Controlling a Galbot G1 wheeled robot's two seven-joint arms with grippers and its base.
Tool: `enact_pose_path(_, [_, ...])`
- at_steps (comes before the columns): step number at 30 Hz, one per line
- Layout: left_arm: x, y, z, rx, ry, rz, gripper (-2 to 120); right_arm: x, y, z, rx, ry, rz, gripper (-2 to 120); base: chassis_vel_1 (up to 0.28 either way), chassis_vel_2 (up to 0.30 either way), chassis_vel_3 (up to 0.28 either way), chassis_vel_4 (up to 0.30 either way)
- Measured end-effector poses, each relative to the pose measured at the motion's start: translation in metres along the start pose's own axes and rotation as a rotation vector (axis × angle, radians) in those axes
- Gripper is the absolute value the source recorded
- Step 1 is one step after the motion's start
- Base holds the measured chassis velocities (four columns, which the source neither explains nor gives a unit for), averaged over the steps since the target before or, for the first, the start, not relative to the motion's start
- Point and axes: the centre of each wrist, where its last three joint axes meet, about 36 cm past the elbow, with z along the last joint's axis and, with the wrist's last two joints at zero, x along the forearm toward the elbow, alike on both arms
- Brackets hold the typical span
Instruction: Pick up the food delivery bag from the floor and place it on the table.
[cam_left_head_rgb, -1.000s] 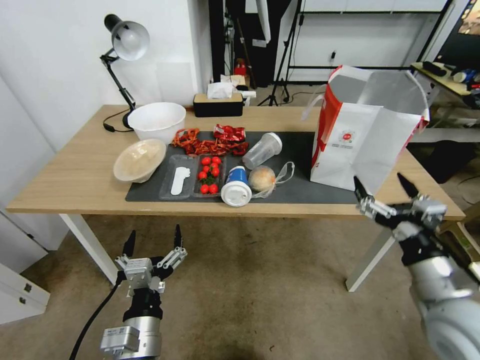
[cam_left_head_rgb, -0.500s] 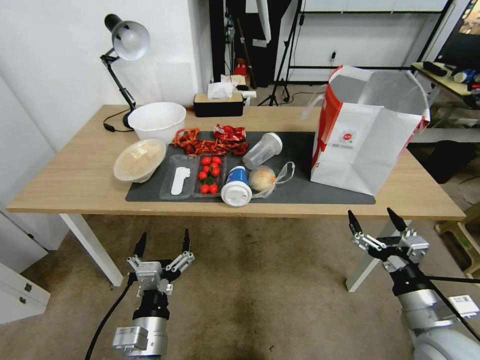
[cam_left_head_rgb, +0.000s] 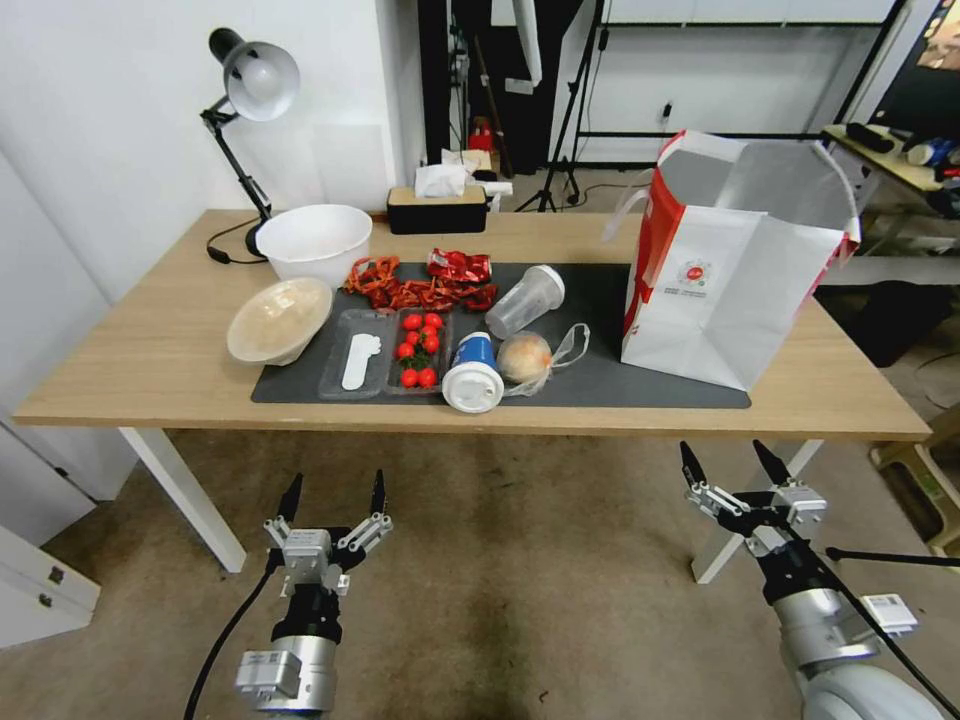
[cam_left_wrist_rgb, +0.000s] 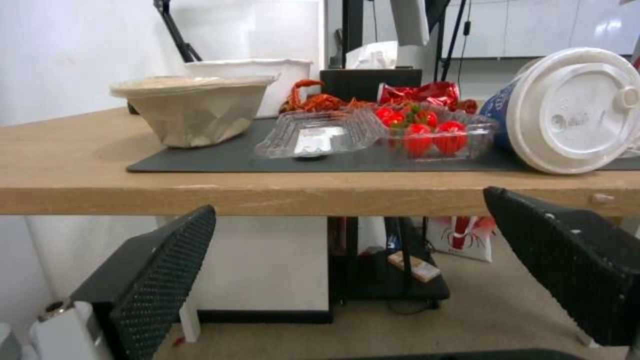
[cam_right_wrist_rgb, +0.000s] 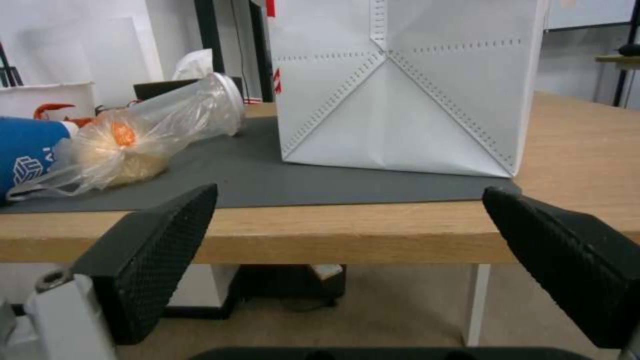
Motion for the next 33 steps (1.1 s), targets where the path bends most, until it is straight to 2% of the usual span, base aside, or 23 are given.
enact_pose_path(33, [0.0002,0.0000,-0.0002,-0.001,0.003,-0.001,100,-0.0006,0.0000,-0.0016,0.001,-0.003,-0.002,100,0.000,0.000,0.000,0.000])
